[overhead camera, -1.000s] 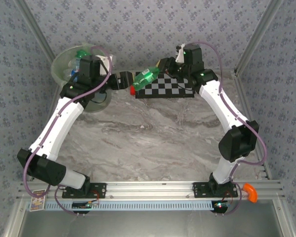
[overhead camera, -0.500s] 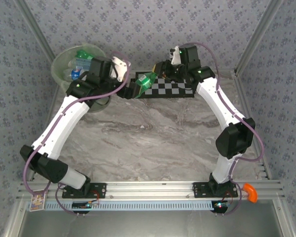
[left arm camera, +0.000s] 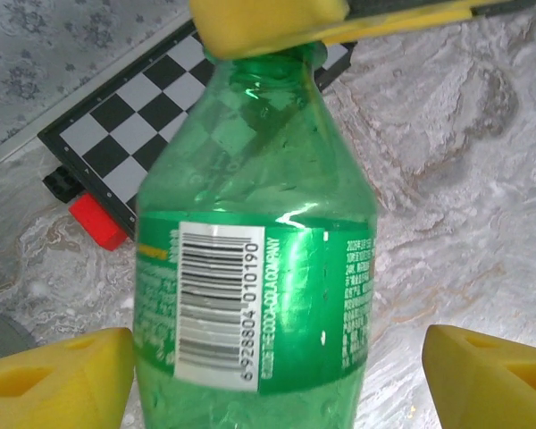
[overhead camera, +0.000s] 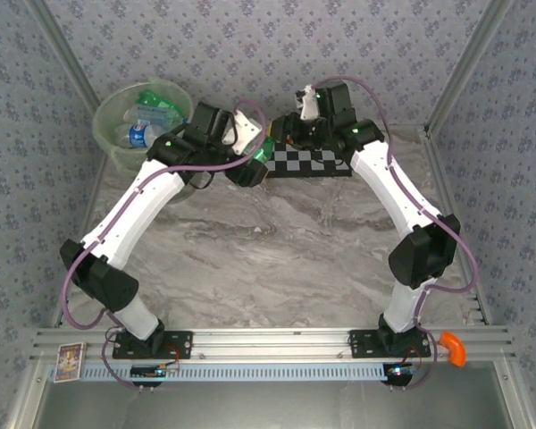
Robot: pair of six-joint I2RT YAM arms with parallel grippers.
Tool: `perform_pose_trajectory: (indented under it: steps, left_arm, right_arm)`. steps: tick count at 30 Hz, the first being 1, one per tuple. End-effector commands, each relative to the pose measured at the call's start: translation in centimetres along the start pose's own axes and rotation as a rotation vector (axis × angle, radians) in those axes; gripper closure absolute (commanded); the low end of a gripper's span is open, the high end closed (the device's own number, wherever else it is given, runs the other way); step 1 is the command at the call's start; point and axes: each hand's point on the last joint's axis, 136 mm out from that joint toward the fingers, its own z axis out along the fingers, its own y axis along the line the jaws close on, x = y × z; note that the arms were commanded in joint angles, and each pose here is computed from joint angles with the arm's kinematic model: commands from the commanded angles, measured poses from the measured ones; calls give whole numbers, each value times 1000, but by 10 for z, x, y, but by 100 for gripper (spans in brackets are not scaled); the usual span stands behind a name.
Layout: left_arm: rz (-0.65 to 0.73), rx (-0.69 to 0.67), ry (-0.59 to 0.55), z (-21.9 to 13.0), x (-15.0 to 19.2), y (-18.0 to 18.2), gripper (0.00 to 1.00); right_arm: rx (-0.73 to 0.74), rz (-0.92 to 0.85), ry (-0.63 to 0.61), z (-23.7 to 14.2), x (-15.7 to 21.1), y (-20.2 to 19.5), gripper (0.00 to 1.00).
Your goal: Put the plastic bottles in the bin
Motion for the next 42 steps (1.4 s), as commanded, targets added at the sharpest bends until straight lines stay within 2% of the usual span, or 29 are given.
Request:
perform_pose_trajectory:
  steps: [1, 6, 14, 18, 21, 24, 29, 31, 37, 42]
  left_arm:
    - [50, -14, 10, -4, -3, -1, 17]
    - [72, -37, 52, 7, 2, 1, 16]
    - [87, -70, 90, 18, 8, 5, 24]
    - [93, -79, 72, 16, 4, 3, 35]
    - [94, -80, 38, 9, -2, 0, 42]
    - [99, -79, 7, 4, -7, -4, 47]
    - [75, -82, 11, 0, -4, -4, 47]
    - [64, -94, 21, -1, -1, -2, 48]
    - [45, -132, 45, -5, 11, 5, 48]
    - [40, -132, 70, -6, 18, 4, 48]
  right_arm:
    - [-36, -56, 6, -8, 0, 16, 75]
    - [-49, -62, 3, -12, 1, 21, 74]
    - [-74, -48, -6, -20, 2, 24, 74]
    - [-78, -39, -14, -22, 1, 21, 74]
    - [-74, -39, -21, -22, 1, 19, 71]
    - [-70, -35, -18, -21, 2, 15, 55]
    - [-36, 34, -40, -31, 2, -4, 13]
    - [-28, 66, -79, -39, -3, -15, 0]
    - [-22, 155, -211, -72, -23, -45, 0]
    - [-77, 217, -259, -82, -32, -57, 0]
